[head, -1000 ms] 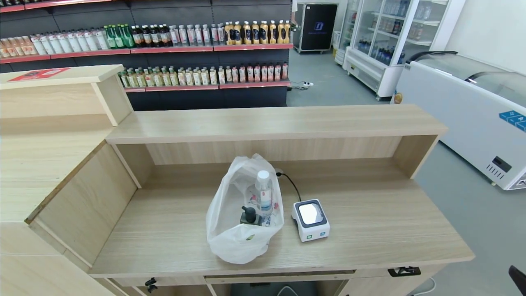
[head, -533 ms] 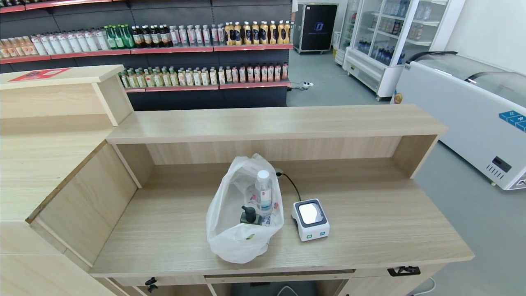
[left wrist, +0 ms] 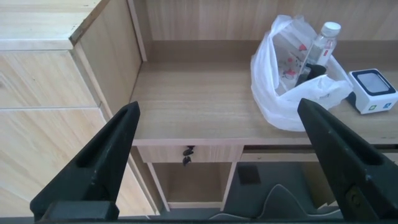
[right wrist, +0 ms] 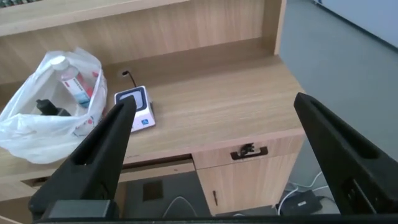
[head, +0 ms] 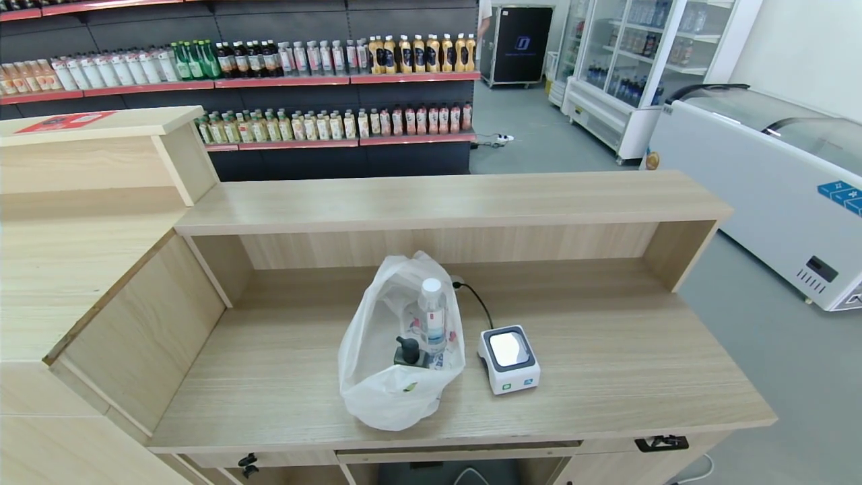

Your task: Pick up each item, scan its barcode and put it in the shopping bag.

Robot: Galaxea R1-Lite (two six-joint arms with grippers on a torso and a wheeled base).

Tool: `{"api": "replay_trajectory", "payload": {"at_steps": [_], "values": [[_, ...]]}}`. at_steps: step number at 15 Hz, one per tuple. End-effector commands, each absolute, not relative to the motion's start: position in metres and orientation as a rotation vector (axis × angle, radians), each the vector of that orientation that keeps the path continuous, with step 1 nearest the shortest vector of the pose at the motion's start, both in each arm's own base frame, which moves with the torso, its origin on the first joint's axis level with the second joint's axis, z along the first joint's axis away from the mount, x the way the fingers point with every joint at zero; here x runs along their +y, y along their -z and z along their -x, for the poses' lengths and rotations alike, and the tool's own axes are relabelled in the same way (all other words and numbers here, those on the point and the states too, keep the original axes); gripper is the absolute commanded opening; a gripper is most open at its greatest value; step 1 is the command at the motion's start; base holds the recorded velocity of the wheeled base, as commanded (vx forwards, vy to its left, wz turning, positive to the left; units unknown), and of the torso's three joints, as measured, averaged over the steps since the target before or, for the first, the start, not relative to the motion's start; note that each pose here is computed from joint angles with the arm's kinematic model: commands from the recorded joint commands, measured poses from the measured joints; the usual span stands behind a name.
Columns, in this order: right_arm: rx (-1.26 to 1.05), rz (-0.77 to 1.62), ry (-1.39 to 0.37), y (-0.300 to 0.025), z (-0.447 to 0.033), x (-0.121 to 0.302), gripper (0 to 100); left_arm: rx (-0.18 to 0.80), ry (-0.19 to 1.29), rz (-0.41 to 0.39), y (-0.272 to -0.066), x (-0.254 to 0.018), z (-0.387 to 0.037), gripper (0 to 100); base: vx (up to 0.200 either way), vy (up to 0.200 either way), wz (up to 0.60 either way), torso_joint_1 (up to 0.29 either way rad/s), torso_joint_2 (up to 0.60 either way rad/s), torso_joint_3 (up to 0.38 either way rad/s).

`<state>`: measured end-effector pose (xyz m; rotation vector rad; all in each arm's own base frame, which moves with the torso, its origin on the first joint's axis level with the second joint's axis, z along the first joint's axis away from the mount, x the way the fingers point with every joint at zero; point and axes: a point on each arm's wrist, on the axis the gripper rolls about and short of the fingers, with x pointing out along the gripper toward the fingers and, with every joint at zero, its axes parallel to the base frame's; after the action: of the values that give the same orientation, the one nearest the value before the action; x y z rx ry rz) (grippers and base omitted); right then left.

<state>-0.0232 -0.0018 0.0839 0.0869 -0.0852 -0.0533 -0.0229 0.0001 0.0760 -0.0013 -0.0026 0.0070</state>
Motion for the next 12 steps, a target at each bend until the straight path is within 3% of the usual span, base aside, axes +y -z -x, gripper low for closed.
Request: {"api": "replay_trajectory", "payload": {"at_steps": [1, 12], "values": [[-0.085, -0.091, 0.052, -0.084, 0.0232, -0.0018, 100, -0.003, -0.008, 0.002, -0.0761, 0.0001, 0.0229, 100, 0.0, 0.0, 0.0, 0.0, 0.0, 0.0], [-0.085, -0.092, 0.051, -0.084, 0.0232, -0.0018, 100, -0.003, -0.008, 0.002, -0.0761, 0.0001, 0.0229, 100, 0.0, 0.0, 0.0, 0.0, 0.0, 0.0]]}}
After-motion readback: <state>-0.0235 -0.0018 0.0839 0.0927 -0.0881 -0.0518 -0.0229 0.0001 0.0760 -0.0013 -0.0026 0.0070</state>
